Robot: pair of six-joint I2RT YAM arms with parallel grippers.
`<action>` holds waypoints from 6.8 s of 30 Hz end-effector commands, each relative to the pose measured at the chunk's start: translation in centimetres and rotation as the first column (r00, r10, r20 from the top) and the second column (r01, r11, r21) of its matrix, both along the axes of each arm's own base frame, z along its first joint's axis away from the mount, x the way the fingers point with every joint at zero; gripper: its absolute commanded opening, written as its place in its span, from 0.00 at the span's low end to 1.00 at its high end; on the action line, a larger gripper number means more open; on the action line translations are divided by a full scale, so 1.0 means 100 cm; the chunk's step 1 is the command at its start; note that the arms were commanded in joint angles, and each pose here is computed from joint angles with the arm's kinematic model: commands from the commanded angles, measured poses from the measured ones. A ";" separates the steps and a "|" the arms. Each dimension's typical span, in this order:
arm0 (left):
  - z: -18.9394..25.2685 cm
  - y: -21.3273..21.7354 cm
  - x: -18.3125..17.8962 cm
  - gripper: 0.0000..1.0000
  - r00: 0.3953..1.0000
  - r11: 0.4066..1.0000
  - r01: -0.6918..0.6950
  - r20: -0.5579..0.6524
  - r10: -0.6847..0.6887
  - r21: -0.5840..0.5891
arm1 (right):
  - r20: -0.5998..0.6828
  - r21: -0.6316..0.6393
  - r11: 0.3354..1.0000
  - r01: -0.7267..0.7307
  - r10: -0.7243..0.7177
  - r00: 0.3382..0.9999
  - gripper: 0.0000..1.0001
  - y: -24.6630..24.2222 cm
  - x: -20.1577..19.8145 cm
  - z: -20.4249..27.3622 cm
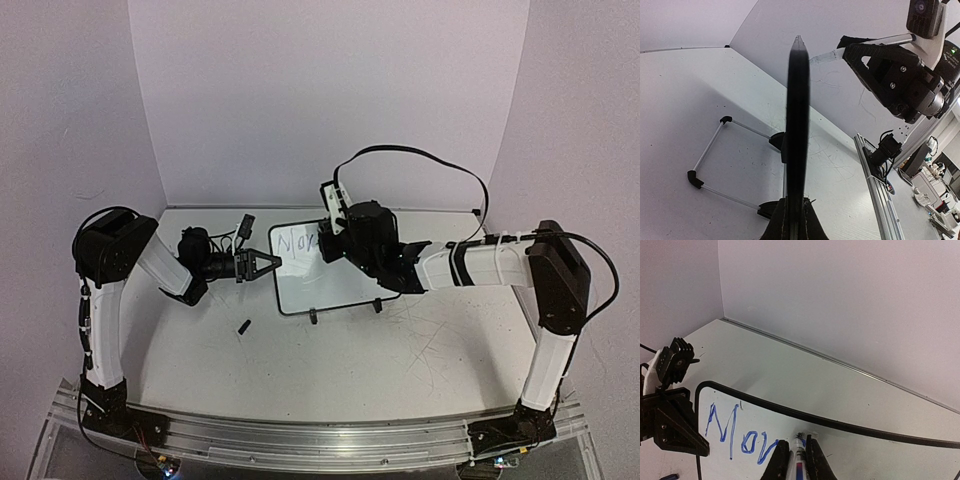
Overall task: Write a sentence on the whiteboard
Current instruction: Write on the whiteboard with the whiteboard marker without the cap.
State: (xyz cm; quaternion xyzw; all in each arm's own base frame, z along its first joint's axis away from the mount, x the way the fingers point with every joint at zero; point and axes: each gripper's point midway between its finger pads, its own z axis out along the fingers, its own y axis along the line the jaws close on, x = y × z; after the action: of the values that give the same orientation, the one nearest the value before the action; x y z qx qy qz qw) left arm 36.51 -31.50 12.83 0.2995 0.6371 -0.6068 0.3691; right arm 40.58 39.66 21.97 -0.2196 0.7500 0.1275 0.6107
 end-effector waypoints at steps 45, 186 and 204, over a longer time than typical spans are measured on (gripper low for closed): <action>0.006 0.003 -0.003 0.00 0.999 0.998 -0.024 0.049 0.022 0.051 | 0.099 0.004 0.992 -0.125 0.124 0.987 0.00 -0.046 -0.049 0.041; 0.003 0.007 0.016 0.00 0.971 0.956 -0.231 0.101 0.216 0.182 | -0.012 -0.095 0.936 -0.340 0.340 0.940 0.00 0.045 -0.063 -0.019; 0.001 0.006 0.015 0.00 0.972 0.954 -0.228 0.105 0.210 0.194 | 0.070 -0.053 0.978 -0.204 0.207 0.976 0.00 -0.002 -0.040 0.021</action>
State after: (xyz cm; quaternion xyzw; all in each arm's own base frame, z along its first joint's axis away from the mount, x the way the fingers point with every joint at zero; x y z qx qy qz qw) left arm 36.28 -31.69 13.46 0.3046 0.6852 -0.5298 0.3963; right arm 35.17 42.53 18.12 -0.3725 0.7229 0.1651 0.5580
